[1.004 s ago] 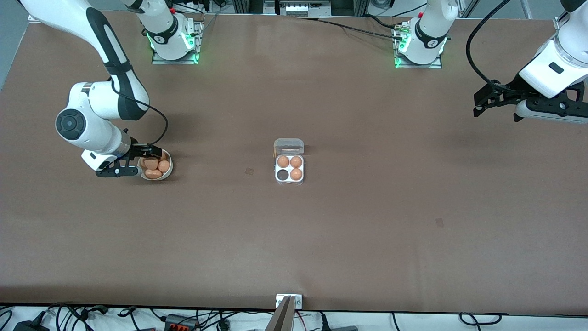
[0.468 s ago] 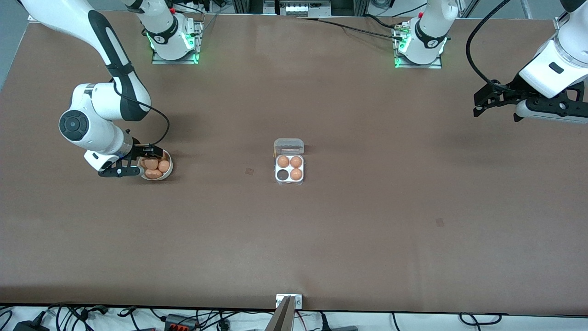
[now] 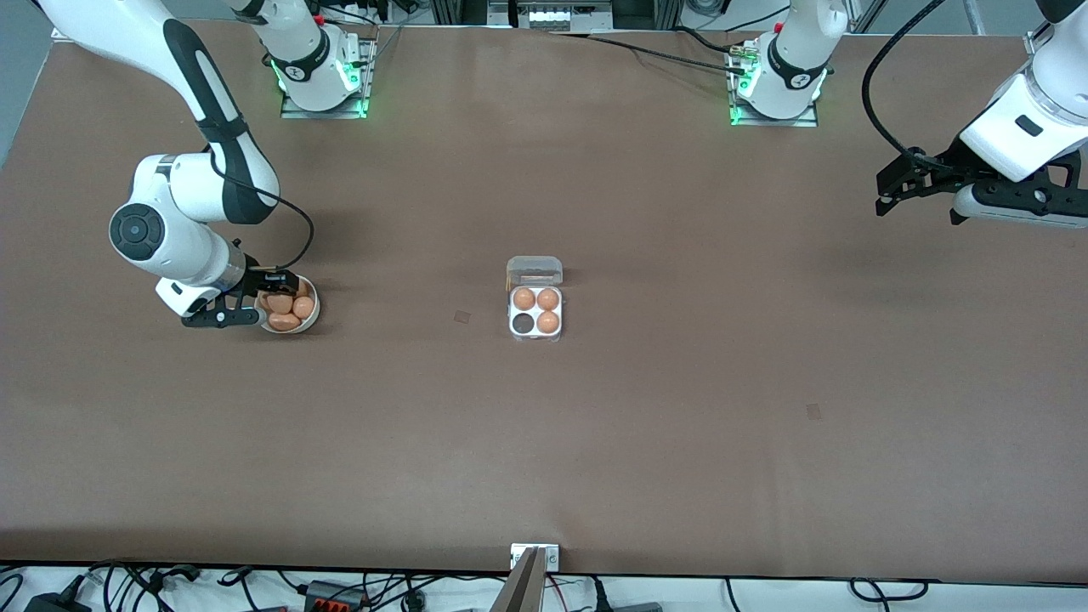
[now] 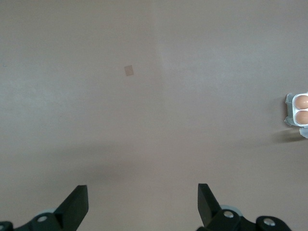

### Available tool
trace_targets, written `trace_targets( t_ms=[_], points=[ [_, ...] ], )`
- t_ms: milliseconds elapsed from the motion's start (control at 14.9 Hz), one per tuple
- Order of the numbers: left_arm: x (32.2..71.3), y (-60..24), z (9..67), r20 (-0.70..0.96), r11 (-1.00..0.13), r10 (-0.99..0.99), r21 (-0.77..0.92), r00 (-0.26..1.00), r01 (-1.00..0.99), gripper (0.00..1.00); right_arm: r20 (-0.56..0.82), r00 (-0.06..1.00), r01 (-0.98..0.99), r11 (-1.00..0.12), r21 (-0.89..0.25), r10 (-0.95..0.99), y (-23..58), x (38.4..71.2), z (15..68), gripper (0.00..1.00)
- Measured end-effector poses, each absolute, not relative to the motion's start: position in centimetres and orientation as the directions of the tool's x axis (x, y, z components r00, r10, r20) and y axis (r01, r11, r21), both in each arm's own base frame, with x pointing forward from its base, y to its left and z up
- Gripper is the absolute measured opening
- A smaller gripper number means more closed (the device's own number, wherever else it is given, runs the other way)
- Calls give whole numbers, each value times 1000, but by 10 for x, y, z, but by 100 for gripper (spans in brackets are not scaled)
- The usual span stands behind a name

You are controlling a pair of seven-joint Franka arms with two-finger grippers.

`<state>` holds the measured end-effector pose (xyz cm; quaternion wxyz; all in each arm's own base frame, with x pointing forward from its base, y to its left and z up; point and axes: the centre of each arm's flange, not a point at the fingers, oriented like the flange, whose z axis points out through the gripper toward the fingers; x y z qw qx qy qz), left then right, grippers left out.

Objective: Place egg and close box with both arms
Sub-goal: 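Lower the right gripper and close it on one brown egg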

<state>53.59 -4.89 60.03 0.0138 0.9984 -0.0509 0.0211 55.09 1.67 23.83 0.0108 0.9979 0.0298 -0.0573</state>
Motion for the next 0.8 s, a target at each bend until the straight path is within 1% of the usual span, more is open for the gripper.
trace_targets(
  t_ms=[67,134,268,335,401,468,535,803],
  points=[
    [536,-49,600,43,-994,-101,25,994,-102,100,-115,992,61,-998,18,58,17,551,238,74],
    [536,-49,600,43,-994,-101,25,994,-102,100,-115,992,61,-998,18,58,17,551,238,69],
    [536,-49,600,43,-994,-101,25,994,-102,100,-115,992,62,-998,18,60,18,551,238,48],
    [536,-49,600,43,-994,-101,25,994,-102,100,-115,991,65,-998,18,63,19,551,238,48],
    [536,-49,600,43,-994,-101,25,994,-102,100,-115,991,70,-997,18,67,22,551,238,44],
    [536,-49,600,43,-994,-101,25,994,-102,100,-115,991,73,-997,18,71,24,551,238,37],
    [536,-49,600,43,-994,-101,25,994,-102,100,-115,991,75,-997,18,73,25,551,238,37],
    [536,-49,600,43,-994,-101,25,994,-102,100,-115,991,76,-997,18,73,25,551,238,41]
  ],
)
